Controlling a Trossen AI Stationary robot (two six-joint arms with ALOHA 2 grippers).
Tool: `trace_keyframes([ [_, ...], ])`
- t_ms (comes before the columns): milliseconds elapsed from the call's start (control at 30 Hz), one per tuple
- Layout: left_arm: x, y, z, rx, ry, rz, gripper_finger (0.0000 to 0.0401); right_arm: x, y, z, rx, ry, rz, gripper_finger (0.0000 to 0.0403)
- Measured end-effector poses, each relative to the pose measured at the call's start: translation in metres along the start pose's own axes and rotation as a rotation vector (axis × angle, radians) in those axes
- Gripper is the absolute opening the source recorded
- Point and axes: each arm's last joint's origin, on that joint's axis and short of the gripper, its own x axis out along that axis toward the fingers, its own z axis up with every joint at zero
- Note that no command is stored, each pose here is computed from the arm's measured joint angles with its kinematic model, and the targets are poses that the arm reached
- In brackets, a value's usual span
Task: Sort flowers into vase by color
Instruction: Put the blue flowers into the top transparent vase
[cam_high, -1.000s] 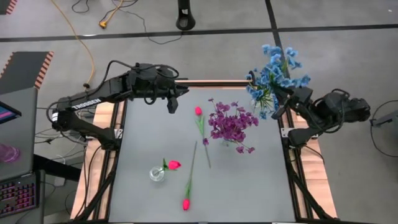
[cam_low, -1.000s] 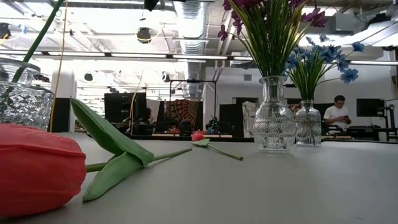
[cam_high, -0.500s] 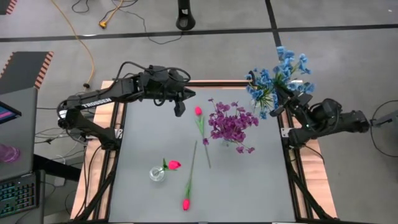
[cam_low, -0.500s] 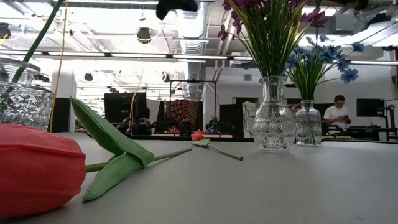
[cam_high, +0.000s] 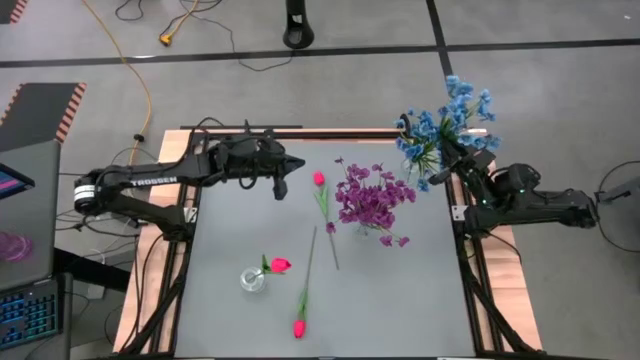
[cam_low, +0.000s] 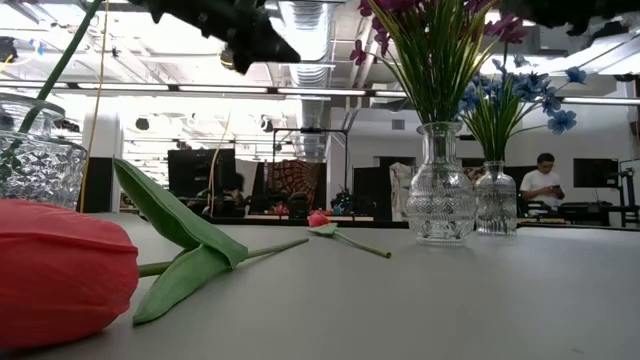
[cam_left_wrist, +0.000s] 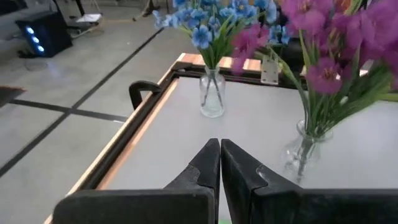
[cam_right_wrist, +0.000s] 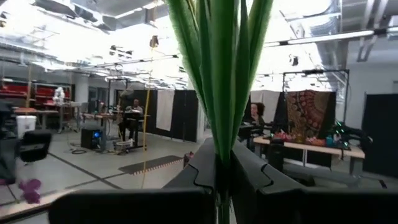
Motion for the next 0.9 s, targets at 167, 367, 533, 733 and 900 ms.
trace_keyframes([
  [167,-0.003,0.002,-0.015,-0.020,0.006,0.009,0.0000,0.001,-0.001,-0.012,0.030,0.019,-0.040,0.0049],
  [367,-0.002,0.002,-0.025,-0.021,0.029,0.007,0.0000,0.002,-0.002,-0.031,0.050,0.050,-0.100,0.0049],
  [533,-0.001,0.002,-0.027,-0.021,0.036,0.008,0.0000,0.003,-0.005,-0.046,0.054,0.068,-0.135,0.0049],
  [733,-0.001,0.002,-0.027,-0.021,0.036,0.007,0.0000,0.004,-0.008,-0.059,0.086,0.077,-0.147,0.0049],
  [900,-0.001,0.002,-0.027,-0.021,0.036,0.007,0.0000,0.004,-0.010,-0.066,0.118,0.087,-0.174,0.0049],
])
